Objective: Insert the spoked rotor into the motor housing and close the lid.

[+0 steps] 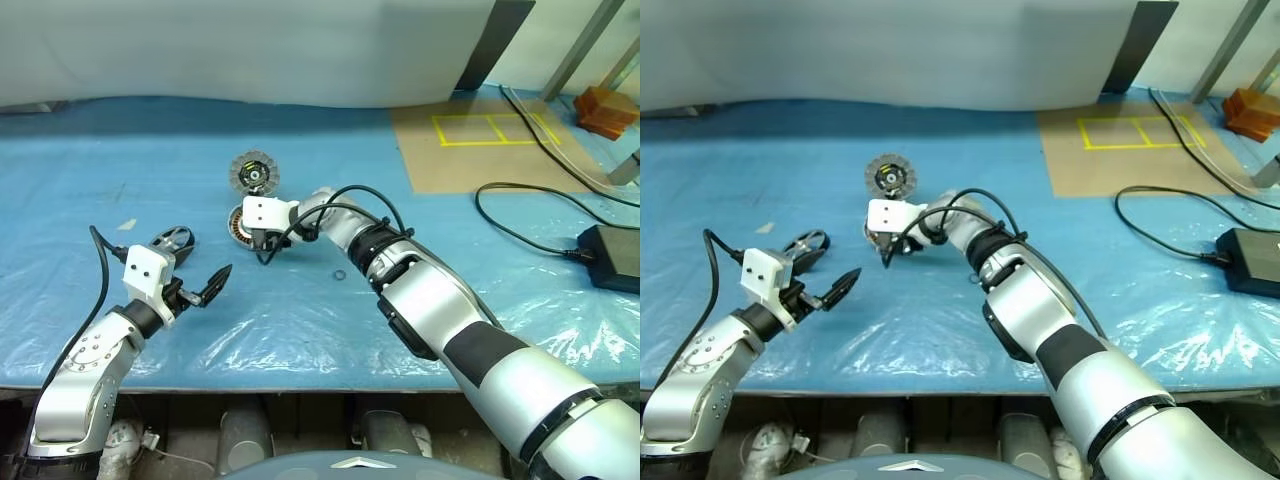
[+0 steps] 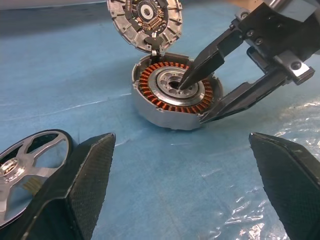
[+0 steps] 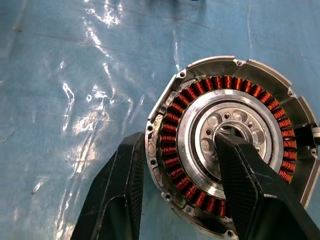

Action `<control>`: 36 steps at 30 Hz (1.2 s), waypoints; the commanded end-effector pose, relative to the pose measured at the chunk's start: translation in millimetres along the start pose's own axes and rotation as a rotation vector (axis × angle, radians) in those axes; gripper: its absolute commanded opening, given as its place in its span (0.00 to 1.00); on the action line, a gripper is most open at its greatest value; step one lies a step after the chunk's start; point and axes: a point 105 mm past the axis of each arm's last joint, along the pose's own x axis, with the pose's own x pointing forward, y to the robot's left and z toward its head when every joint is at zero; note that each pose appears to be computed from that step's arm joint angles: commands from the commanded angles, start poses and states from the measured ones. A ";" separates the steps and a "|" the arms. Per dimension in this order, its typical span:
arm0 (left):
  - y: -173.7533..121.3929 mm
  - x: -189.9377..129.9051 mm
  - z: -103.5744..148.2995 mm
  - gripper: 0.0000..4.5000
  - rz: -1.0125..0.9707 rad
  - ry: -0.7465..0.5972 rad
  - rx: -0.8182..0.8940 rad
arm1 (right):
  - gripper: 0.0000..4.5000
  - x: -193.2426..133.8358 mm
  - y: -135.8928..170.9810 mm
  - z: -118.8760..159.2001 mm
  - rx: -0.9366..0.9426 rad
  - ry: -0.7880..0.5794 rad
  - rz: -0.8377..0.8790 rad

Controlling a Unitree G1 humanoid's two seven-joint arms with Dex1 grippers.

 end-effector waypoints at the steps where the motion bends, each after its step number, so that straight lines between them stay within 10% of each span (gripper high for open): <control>1: 1.1 -1.4 14.0 1.00 -0.002 -0.042 0.028 | 0.42 -12.5 7.8 -3.8 -0.034 -0.019 0.118; 10: -2.0 5.7 11.3 1.00 -0.040 -0.035 0.018 | 0.42 -51.2 39.9 -27.4 -0.007 -0.033 0.277; 29: -5.3 18.5 13.5 1.00 -0.101 -0.029 0.032 | 0.42 -20.0 66.4 -12.0 0.236 0.036 0.291; 36: -6.9 19.3 12.3 1.00 -0.106 -0.027 0.029 | 0.84 -28.4 61.2 0.3 0.346 -0.013 0.315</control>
